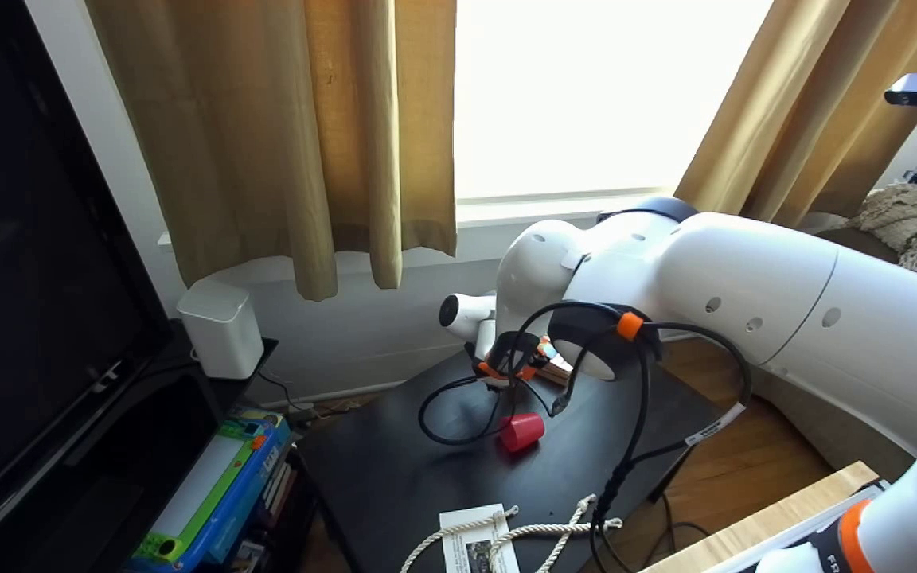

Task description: Lay the pink cup on its side, then lay the orange cup on its side and turn the orange cup upside down then the pink cup

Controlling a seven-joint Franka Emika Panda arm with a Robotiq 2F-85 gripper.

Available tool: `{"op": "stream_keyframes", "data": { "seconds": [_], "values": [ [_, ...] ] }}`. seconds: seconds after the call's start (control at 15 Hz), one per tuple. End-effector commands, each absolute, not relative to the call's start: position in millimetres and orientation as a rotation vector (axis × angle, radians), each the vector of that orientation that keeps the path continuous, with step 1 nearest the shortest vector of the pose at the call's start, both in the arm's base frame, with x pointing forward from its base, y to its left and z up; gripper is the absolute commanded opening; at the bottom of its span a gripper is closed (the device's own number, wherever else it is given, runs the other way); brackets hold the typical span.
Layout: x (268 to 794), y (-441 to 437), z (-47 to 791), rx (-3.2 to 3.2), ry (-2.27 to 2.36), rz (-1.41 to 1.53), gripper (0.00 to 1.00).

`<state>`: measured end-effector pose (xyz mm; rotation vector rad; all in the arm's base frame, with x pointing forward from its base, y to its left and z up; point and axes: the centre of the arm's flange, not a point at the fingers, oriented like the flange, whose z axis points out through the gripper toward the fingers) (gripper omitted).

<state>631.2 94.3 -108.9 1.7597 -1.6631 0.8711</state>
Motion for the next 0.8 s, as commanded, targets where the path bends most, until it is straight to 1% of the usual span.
{"op": "stream_keyframes", "data": {
  "seconds": [0.0,0.73],
  "values": [
    [637,99,-137,1.717,-1.611,0.932,0.43],
    [629,103,-161,1.773,-1.397,1.081,0.43]
  ]
}}
